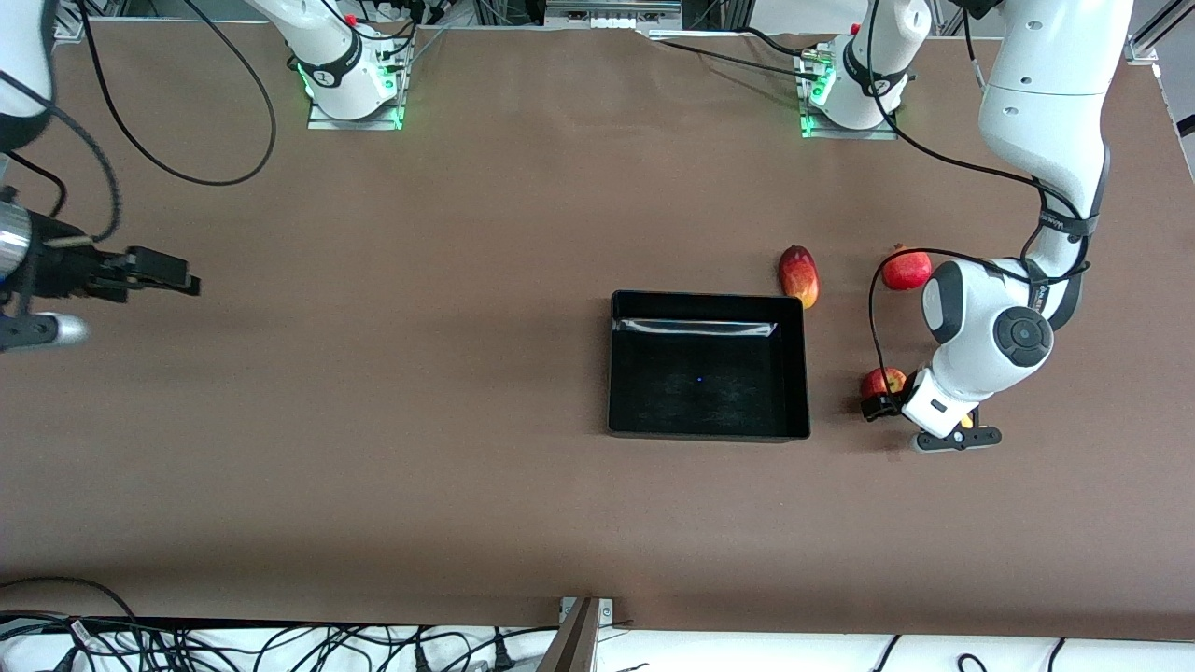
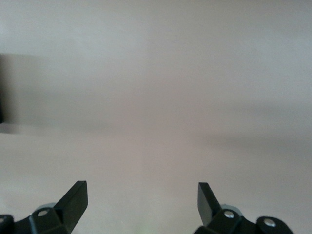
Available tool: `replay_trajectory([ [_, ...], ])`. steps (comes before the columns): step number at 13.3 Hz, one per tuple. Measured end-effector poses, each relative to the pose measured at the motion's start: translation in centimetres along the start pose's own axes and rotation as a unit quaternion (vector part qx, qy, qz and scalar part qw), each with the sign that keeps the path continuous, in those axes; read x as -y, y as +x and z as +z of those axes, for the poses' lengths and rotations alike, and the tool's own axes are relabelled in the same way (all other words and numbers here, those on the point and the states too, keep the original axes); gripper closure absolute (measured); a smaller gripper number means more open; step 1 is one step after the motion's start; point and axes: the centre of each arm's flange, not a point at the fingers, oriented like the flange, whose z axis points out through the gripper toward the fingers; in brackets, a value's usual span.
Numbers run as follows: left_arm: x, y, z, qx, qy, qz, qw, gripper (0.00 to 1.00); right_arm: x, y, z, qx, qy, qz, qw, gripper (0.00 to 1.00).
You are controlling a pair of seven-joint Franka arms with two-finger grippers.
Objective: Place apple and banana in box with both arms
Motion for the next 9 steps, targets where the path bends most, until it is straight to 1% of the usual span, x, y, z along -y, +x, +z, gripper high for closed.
replay_trajectory([
  [1,0.1,-0.5,0.4,0.003,0.001,-0.002,1.0,0.0,-2.0,-1.0,0.3,-0.003,-0.004,0.007,1.0,0.0],
  [2,0.3,-1.1,0.9,0.006,0.002,-0.004,1.0,0.0,-3.2,-2.0,0.6,-0.009,-0.015,0.012,1.0,0.0],
  [4,0.2,-2.3,1.9,0.01,0.002,-0.011,1.0,0.0,-3.5,-3.8,1.0,-0.025,-0.03,0.008,0.999,0.0],
  [6,-0.2,-3.0,2.4,0.013,0.0,-0.027,1.0,0.0,-3.4,-5.5,0.7,-0.041,-0.031,0.008,0.999,0.0],
  [7,-0.5,-3.1,2.5,0.013,-0.001,-0.031,0.999,0.07,-3.5,-6.2,0.0,-0.049,-0.033,0.009,0.998,0.0],
  [9,-0.8,-3.1,2.2,0.012,-0.003,-0.033,0.999,0.3,-3.7,-7.0,-1.2,-0.055,-0.054,0.008,0.997,0.0],
])
